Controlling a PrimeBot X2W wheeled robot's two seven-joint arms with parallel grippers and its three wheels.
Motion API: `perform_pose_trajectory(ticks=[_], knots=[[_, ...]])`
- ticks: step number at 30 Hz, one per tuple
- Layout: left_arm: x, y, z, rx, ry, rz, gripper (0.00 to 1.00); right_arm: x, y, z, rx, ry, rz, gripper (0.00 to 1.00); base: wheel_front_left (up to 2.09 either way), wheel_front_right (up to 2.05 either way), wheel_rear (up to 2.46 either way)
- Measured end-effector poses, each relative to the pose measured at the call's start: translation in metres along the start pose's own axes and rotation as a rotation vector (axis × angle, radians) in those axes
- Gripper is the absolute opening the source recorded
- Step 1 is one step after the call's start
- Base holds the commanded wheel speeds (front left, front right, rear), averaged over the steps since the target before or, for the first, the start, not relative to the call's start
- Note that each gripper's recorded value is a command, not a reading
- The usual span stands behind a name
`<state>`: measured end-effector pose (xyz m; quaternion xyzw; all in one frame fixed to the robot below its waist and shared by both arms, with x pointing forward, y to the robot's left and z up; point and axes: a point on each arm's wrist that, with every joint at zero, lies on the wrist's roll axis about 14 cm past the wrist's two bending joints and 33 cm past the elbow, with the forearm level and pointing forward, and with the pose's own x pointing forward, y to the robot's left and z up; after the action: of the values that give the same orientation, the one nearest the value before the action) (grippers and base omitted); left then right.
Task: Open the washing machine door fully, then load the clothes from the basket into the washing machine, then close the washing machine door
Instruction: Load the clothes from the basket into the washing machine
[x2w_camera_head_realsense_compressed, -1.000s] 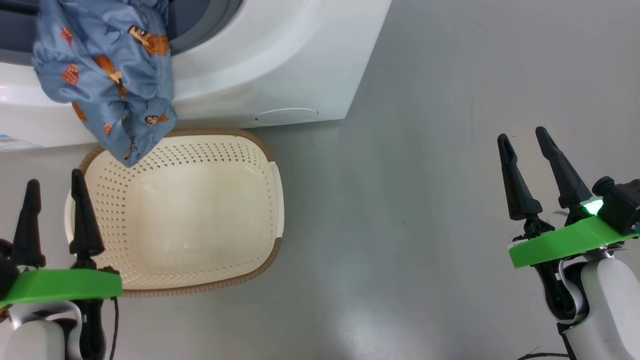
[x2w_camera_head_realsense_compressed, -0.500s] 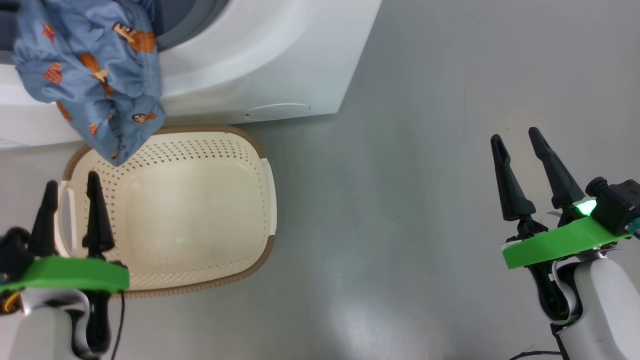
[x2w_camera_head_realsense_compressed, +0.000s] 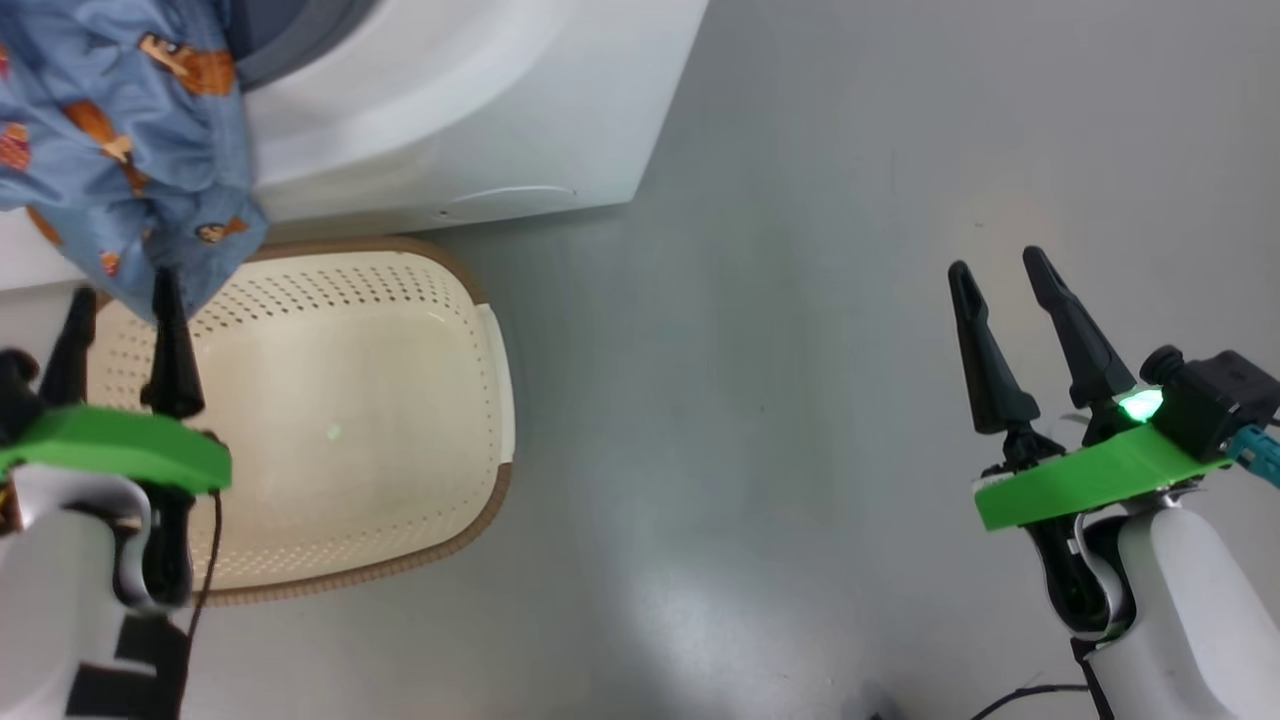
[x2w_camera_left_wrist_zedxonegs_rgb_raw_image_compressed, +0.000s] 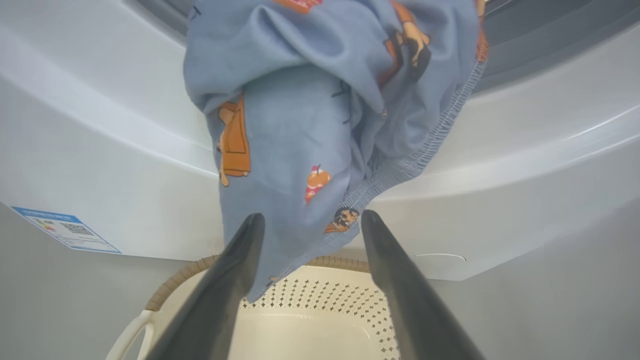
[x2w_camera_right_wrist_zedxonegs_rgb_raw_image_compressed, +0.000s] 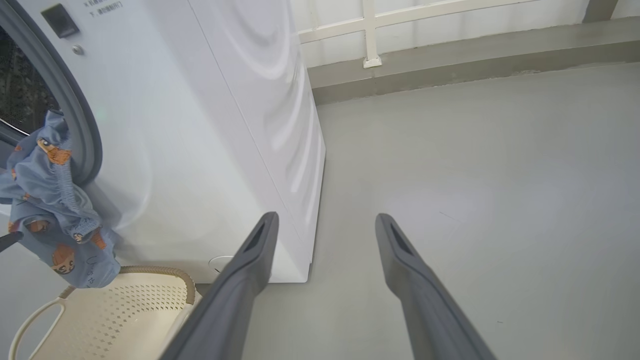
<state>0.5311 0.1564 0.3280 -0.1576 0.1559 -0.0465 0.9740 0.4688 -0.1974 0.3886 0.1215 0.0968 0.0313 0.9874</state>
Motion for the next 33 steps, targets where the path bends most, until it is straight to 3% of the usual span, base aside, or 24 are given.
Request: perform_pose_trajectory(ticks=[20,21,22,23,24,33], knots=[[0.076,-0.018,-0.003,0.002,0.036,-0.067,1.00,0.003,-0.016,-0.004,-0.006,0.008,-0.050,1.00,0.00,0.00,0.00],[0.078,-0.020,-0.002,0.001,0.033,-0.071,0.91,0.002,-0.017,-0.004,-0.007,0.009,-0.053,1.00,0.00,0.00,0.00],[0.079,-0.022,-0.001,0.000,0.030,-0.075,0.50,0.002,-0.018,-0.004,-0.008,0.009,-0.056,1.00,0.00,0.00,0.00],[0.081,-0.023,0.000,0.000,0.027,-0.077,0.33,0.002,-0.018,-0.004,-0.008,0.010,-0.057,1.00,0.00,0.00,0.00],[0.082,-0.023,0.001,-0.003,0.023,-0.077,0.00,0.002,-0.019,-0.005,-0.008,0.010,-0.058,1.00,0.00,0.00,0.00],[0.073,-0.023,0.021,-0.039,-0.053,-0.077,0.00,0.007,-0.017,-0.004,0.004,0.000,-0.058,1.00,0.00,0.00,0.00]])
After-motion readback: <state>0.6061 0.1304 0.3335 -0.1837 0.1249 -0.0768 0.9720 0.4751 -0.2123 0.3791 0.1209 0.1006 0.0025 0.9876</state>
